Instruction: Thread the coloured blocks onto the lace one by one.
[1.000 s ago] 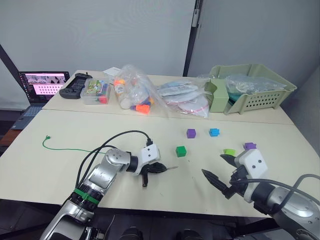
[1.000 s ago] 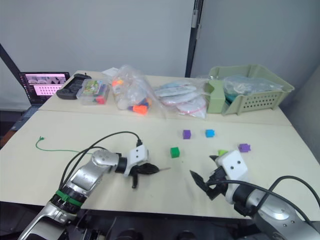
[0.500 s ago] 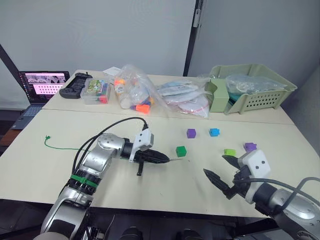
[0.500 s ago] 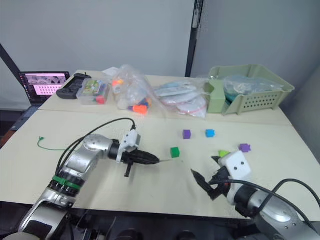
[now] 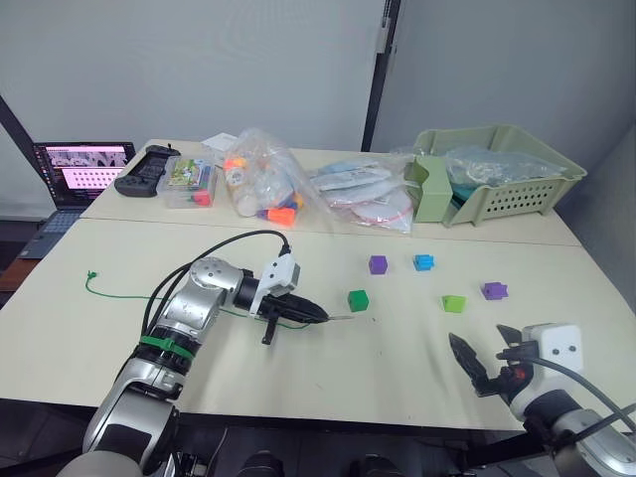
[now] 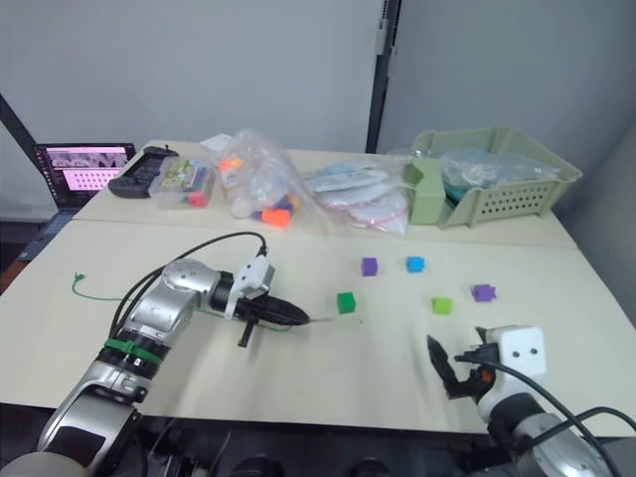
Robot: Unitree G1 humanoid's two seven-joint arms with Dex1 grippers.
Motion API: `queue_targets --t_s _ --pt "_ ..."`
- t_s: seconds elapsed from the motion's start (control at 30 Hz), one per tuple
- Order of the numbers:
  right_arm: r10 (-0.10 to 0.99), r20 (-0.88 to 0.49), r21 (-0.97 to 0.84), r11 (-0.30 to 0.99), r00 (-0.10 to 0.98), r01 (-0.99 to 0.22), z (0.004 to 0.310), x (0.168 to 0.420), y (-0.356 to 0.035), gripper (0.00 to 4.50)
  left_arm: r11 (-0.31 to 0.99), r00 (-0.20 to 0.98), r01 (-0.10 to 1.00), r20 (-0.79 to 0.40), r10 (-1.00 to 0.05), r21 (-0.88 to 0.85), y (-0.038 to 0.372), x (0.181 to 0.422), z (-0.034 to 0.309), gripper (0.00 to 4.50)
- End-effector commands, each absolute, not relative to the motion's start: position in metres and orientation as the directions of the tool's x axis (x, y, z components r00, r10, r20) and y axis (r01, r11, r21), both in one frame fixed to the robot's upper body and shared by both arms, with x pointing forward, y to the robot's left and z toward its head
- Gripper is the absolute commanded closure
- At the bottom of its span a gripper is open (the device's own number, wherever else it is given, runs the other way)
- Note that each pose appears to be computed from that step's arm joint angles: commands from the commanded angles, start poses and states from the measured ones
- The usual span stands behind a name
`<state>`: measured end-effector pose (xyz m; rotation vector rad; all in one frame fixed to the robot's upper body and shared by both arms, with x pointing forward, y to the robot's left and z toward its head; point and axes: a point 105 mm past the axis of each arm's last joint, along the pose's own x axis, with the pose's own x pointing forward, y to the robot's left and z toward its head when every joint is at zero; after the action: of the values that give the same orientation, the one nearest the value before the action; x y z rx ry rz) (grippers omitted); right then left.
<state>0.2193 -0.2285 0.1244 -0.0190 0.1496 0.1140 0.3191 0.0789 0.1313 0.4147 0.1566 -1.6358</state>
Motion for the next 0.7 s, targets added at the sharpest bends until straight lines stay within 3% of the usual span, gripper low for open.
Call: queue_targets --t_s 0.03,0.37,0.6,0.7 --pt "0.023 -0.087 -0.055 0.998 0.996 -0.028 0.133 0.225 -0.255 0.0 -0.137 -0.063 0.974 -0.363 -0.929 0.18 0.078 0.315 0.139 4.49" --pt "-0.17 -0.102 -0.078 0.984 0.98 0.163 0.12 0.253 -0.311 0.0 -0.06 0.004 0.984 -0.357 -0.934 0.169 0.084 0.309 0.139 4.49" --pt "-0.04 -0.109 -0.033 0.999 0.993 0.037 0.119 0.29 -0.312 0.0 -0.041 0.015 0.988 -0.352 -0.936 0.151 0.084 0.301 0.142 4.49" --pt "-0.031 -0.129 -0.053 0.998 0.991 0.025 0.117 0.305 -0.312 0.0 -0.029 0.025 0.989 -0.353 -0.935 0.146 0.085 0.299 0.142 4.49"
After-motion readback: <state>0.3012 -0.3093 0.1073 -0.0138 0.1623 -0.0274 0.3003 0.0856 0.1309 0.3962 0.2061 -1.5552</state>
